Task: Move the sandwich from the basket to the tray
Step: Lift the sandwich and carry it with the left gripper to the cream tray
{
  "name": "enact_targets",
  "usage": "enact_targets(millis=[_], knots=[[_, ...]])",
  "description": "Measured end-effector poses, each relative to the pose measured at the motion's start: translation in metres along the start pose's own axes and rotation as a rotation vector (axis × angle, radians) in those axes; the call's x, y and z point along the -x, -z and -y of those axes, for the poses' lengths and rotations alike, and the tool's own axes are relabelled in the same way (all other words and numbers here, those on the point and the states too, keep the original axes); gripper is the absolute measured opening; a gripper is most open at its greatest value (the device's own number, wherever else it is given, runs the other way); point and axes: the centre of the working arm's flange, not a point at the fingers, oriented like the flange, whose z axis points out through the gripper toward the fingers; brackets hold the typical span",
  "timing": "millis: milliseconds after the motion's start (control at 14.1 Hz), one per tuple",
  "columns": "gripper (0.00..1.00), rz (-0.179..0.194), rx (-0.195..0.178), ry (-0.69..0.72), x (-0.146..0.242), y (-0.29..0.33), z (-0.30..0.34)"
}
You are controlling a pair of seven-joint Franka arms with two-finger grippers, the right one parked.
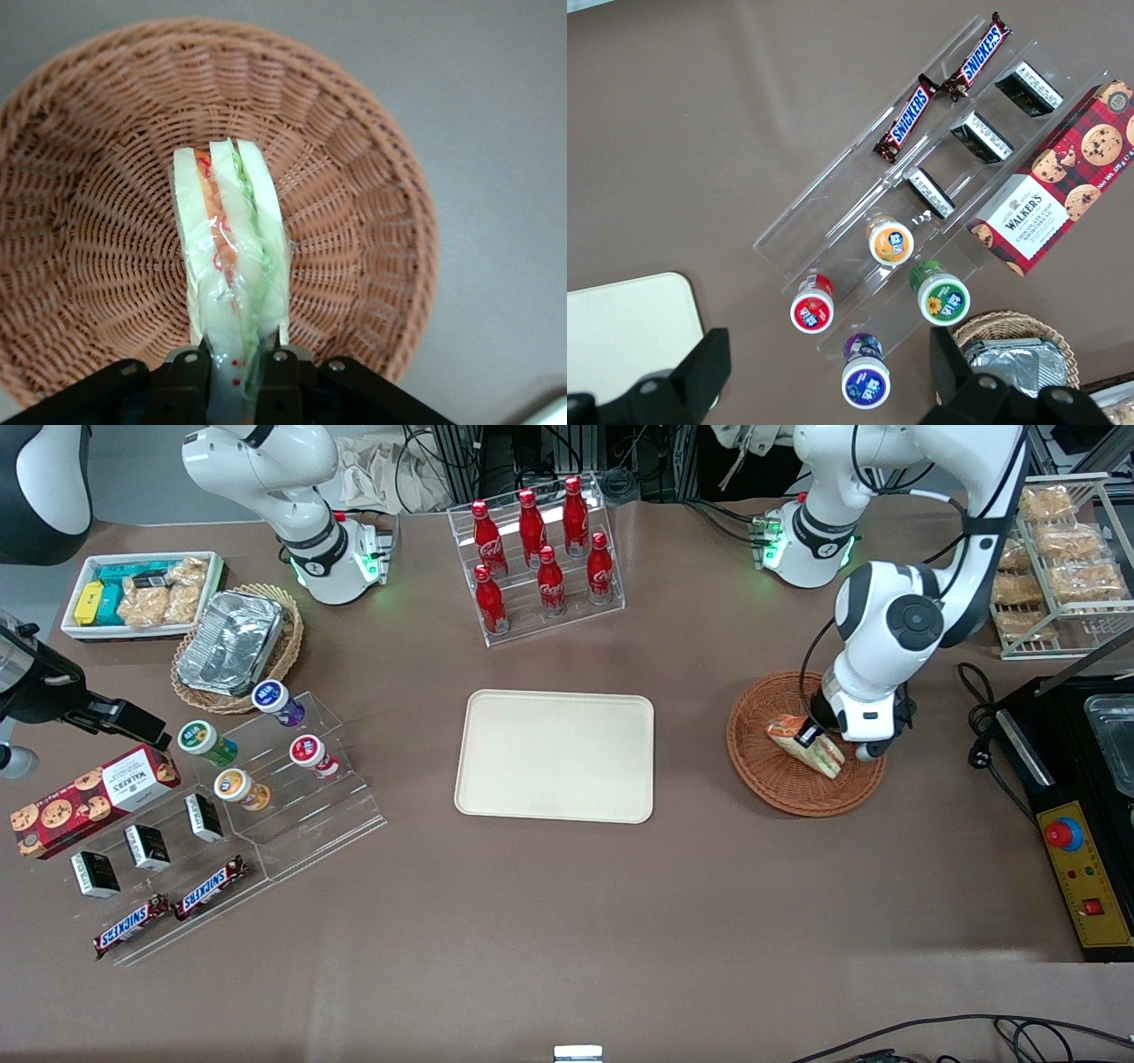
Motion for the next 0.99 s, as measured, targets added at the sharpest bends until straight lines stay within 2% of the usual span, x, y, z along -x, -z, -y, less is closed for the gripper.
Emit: enact_targets(millis=[284, 426, 568, 781, 994], knots=[[0.16, 0.049, -0.082, -0.075, -0.01, 0.075, -0.025], [0.16, 0.074, -0.11, -0.143, -0.018, 0.126, -0.04], [0.16, 0.086, -0.117, -0.198, -0.024, 0.17, -0.046], [0.16, 0.073, -0.093, -0.264, -0.031, 0.201, -0.051], [0.16, 0.083, -0.111, -0.345, -0.025, 0.208, -0.054]])
